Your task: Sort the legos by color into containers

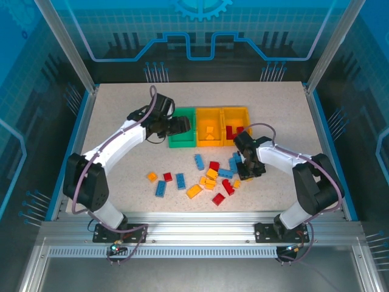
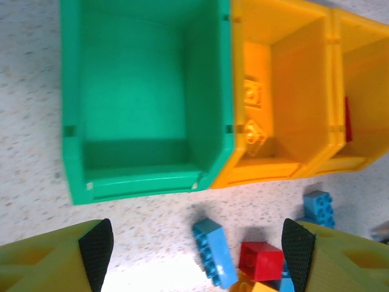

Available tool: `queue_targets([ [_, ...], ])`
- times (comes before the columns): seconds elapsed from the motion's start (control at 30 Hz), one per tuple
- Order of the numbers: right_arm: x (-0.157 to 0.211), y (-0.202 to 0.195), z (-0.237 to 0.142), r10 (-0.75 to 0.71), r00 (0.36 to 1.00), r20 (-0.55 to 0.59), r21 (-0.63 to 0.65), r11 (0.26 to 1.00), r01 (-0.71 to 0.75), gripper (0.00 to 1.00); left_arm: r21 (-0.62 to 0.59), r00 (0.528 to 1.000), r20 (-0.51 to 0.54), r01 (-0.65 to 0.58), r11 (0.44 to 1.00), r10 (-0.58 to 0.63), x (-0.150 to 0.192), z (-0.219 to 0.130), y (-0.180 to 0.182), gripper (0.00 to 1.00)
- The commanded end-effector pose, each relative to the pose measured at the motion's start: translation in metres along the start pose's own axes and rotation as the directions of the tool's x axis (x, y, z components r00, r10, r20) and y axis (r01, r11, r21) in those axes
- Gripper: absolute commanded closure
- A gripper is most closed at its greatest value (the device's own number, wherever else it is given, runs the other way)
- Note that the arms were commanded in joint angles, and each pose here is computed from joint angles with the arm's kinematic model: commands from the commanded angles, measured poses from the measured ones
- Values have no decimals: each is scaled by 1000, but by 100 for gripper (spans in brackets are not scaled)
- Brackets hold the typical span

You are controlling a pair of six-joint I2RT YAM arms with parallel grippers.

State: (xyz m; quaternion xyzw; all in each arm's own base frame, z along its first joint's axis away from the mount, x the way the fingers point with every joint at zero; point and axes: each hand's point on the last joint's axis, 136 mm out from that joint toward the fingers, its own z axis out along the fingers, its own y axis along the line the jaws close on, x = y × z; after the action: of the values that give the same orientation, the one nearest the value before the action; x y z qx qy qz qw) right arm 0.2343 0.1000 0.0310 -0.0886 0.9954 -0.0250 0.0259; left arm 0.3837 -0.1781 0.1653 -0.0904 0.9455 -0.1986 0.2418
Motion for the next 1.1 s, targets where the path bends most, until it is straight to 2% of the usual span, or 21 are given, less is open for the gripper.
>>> queue_targets([
  [0.0,-14,10,-36,1,996,92,-52,999,4,71,-99,999,12,41,994,-40,7,-10,35,22],
  [0.1,-39,33,-72,29,977,213,-194,981,13,71,-154,997,-2,78,985,-79,22,-13,60,21],
  [0.23,-80,69,-116,112,937,330,-401,915,33,71,-200,992,-18,116,973,-122,46,-16,82,20],
  [0.33,-113,83,-130,189,917,350,-471,882,-2,70,-237,985,-50,146,961,-162,65,-16,95,19],
  [0.43,-144,92,-131,263,910,321,-507,859,-70,72,-269,972,-87,189,944,-220,85,-15,105,19],
  [0.5,-162,100,-128,286,907,308,-517,851,-93,72,-272,962,-97,221,937,-255,97,-14,110,19],
  [0.63,-195,99,-108,340,900,273,-462,867,-188,72,-306,946,-104,264,915,-308,119,-20,124,18],
  [0.8,-222,100,-86,367,901,232,-401,880,-256,71,-349,917,-107,327,878,-384,144,-25,139,18],
  [0.9,-230,99,-74,372,903,216,-364,889,-279,66,-347,900,-109,362,865,-421,151,-23,140,18],
  [0.93,-232,100,-72,372,904,211,-363,888,-281,62,-345,896,-112,371,862,-430,153,-22,140,18],
  [1.0,-233,103,-71,372,905,205,-367,887,-281,47,-343,889,-117,382,858,-443,156,-20,140,18],
  [1.07,-234,106,-76,367,905,217,-383,884,-267,42,-352,885,-122,385,853,-450,158,-18,141,19],
])
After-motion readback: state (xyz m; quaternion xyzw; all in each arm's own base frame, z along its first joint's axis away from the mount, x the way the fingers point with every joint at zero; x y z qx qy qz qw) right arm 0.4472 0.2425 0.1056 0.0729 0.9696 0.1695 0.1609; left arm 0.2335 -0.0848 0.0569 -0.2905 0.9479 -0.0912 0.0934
